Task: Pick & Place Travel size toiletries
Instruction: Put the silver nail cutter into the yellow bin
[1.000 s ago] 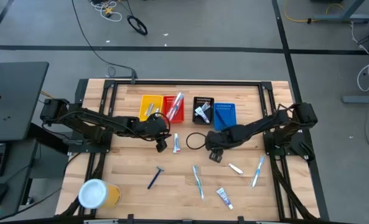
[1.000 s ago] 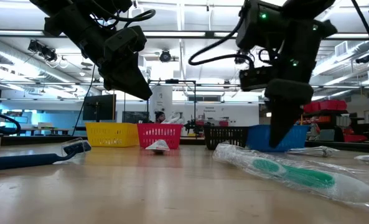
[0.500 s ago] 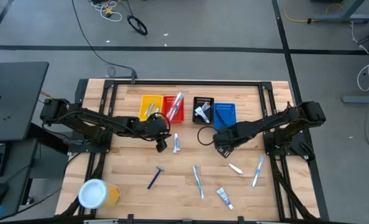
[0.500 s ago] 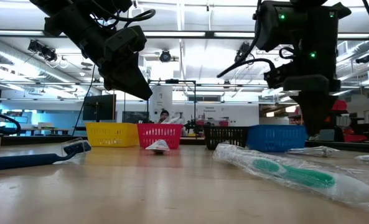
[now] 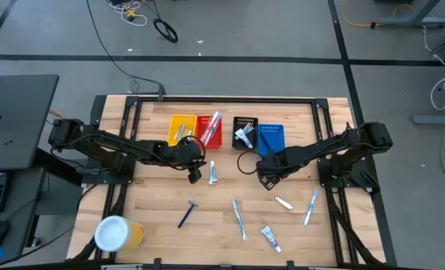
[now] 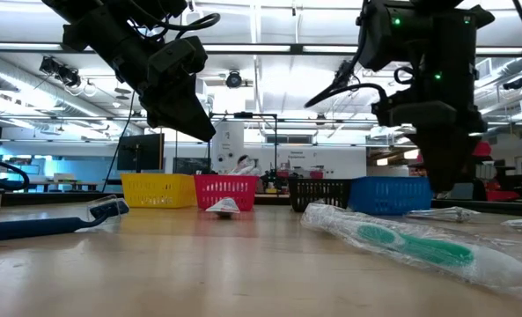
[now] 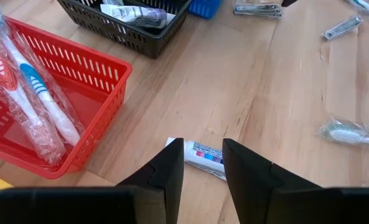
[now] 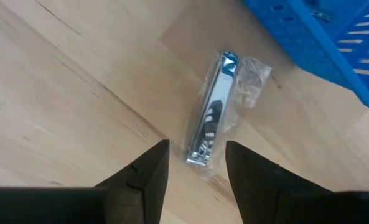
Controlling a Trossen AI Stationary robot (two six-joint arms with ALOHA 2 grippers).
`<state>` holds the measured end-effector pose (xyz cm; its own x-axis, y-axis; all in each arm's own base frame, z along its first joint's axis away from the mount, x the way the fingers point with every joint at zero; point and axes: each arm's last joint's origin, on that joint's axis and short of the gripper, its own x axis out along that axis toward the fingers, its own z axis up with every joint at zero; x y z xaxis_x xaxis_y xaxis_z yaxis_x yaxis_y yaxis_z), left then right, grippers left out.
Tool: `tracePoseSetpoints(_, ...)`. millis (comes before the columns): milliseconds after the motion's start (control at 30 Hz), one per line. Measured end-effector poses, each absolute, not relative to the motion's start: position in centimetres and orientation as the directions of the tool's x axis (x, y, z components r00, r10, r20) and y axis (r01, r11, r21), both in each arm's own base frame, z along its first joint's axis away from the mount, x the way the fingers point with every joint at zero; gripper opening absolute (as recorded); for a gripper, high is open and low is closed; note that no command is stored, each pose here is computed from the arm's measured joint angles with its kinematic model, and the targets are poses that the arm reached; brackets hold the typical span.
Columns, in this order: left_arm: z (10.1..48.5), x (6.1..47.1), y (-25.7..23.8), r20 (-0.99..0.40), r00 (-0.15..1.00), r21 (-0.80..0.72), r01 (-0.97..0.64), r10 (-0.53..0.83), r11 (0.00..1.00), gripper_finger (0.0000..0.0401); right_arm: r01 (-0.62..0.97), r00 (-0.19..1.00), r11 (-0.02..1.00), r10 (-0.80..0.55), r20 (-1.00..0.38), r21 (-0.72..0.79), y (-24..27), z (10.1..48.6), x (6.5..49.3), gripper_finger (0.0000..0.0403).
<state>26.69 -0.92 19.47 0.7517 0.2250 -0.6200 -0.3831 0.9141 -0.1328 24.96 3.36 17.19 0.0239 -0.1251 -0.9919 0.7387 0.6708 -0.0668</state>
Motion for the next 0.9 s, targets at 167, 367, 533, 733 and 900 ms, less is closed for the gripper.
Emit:
tracePoseSetpoints(167, 19.5, 26.7, -0.9, -0.62, 0.752, -0.133, -0.383, 0.225, 0.914, 0.0118, 0.752, 0.052, 0.658, -0.121, -0.991, -0.041, 3.3, 17.0, 25.2, 0.0167)
tracePoseSetpoints(367, 19.5, 26.7, -0.9, -0.62, 0.752, -0.133, -0.383, 0.225, 0.914, 0.0118, 0.772, 0.067, 0.636, -0.12, -0.991, -0.024, 2.8, 15.2, 24.5, 0.0167)
tracePoseSetpoints(533, 19.5, 26.7, -0.9, -0.618, 0.753, -0.134, -0.383, 0.225, 0.914, 0.0118, 0.789, 0.052, 0.614, -0.123, -0.991, -0.034, 2.5, 14.5, 24.0, 0.0167)
tracePoseSetpoints(733, 19.9, 27.0, -0.9, -0.582, 0.781, -0.154, -0.376, 0.224, 0.914, 0.0118, 0.772, 0.069, 0.633, -0.165, -0.984, -0.052, 2.4, 14.3, 24.1, 0.0167)
tracePoseSetpoints(900, 19.9, 27.0, -0.9, -0.581, 0.783, -0.16, -0.379, 0.224, 0.911, 0.0118, 0.776, 0.094, 0.631, -0.136, -0.986, -0.012, 2.3, 12.9, 23.3, 0.0146)
